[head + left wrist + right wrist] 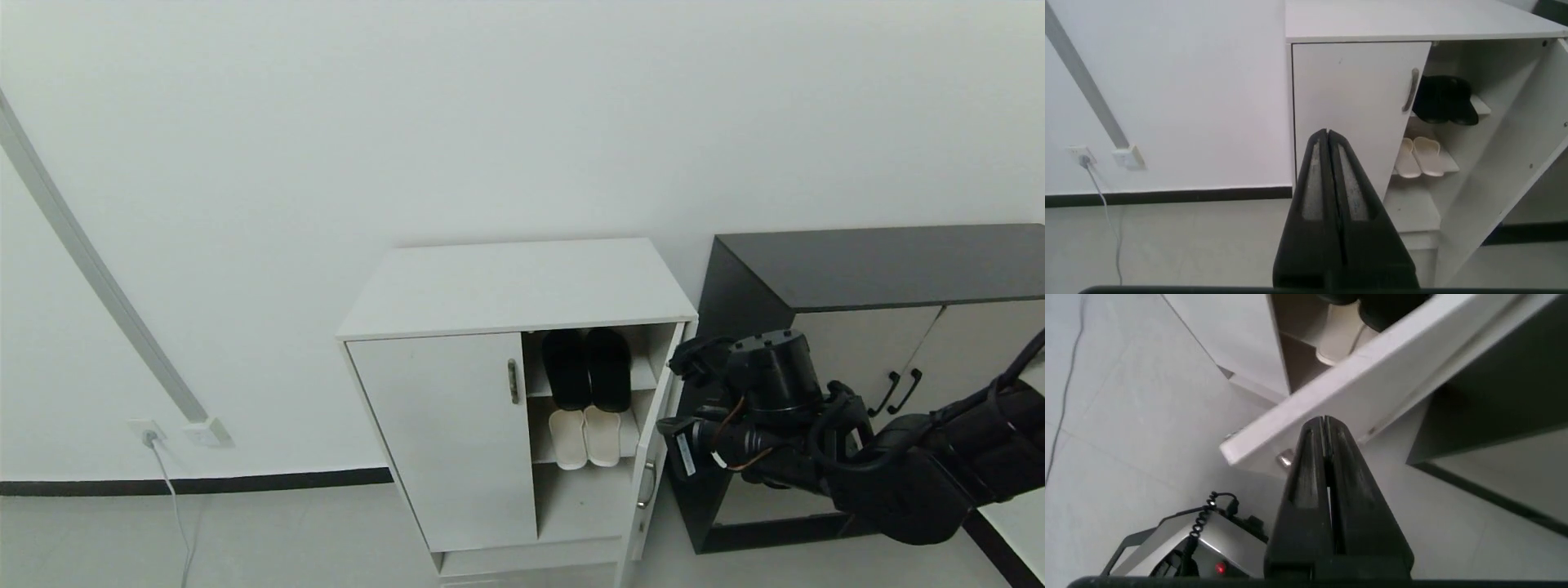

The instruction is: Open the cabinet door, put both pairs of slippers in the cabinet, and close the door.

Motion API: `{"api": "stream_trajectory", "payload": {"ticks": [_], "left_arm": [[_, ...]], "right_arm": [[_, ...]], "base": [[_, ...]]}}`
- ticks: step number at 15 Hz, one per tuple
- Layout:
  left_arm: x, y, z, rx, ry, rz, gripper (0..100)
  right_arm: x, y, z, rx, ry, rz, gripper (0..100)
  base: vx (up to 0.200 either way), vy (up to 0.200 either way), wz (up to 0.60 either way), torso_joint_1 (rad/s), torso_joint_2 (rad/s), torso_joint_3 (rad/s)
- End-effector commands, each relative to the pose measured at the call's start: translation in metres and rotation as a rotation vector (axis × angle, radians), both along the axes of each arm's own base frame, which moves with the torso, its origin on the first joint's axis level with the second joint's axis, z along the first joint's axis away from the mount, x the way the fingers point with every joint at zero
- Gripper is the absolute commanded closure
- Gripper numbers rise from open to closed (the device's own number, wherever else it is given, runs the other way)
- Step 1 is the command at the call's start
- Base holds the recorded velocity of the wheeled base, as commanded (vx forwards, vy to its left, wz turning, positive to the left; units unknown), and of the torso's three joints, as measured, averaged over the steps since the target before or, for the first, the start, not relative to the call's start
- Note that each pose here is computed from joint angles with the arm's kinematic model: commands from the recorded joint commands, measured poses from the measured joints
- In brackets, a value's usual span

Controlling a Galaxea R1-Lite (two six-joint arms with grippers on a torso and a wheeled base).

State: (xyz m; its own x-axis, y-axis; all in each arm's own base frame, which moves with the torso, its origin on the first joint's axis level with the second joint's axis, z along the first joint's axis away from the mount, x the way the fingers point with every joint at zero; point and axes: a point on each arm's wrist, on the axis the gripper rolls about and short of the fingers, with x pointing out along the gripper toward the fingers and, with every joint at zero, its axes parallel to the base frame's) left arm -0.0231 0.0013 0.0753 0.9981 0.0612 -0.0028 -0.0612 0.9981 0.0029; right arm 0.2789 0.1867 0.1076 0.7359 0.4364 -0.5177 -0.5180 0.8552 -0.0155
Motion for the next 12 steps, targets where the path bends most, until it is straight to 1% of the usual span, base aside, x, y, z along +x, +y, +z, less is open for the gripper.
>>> {"api": "stream_trajectory", "payload": {"ticks": [1,6,8,12], "left_arm": [[0.0,0.0,0.0,-0.001,0.002,0.002,100],[0.0,0.0,0.0,-0.001,0.002,0.002,100],[0.0,0.0,0.0,-0.001,0.002,0.002,100],[0.0,0.0,0.0,-0.001,0.002,0.002,100]], "right_arm": [[0.002,0.0,-0.005,-0.007,0.011,-0.002,100],[0.011,0.006,-0.016,-0.015,0.032,-0.001,100],[0.021,0.013,-0.029,-0.02,0.041,-0.002,100],[0.039,0.025,-0.045,-0.015,0.039,-0.008,100]], "base": [[0.0,0.0,0.0,0.0,0.0,0.0],[0.0,0.0,0.0,0.0,0.0,0.0],[0.0,0.0,0.0,0.0,0.0,0.0],[0.0,0.0,0.0,0.0,0.0,0.0]]}}
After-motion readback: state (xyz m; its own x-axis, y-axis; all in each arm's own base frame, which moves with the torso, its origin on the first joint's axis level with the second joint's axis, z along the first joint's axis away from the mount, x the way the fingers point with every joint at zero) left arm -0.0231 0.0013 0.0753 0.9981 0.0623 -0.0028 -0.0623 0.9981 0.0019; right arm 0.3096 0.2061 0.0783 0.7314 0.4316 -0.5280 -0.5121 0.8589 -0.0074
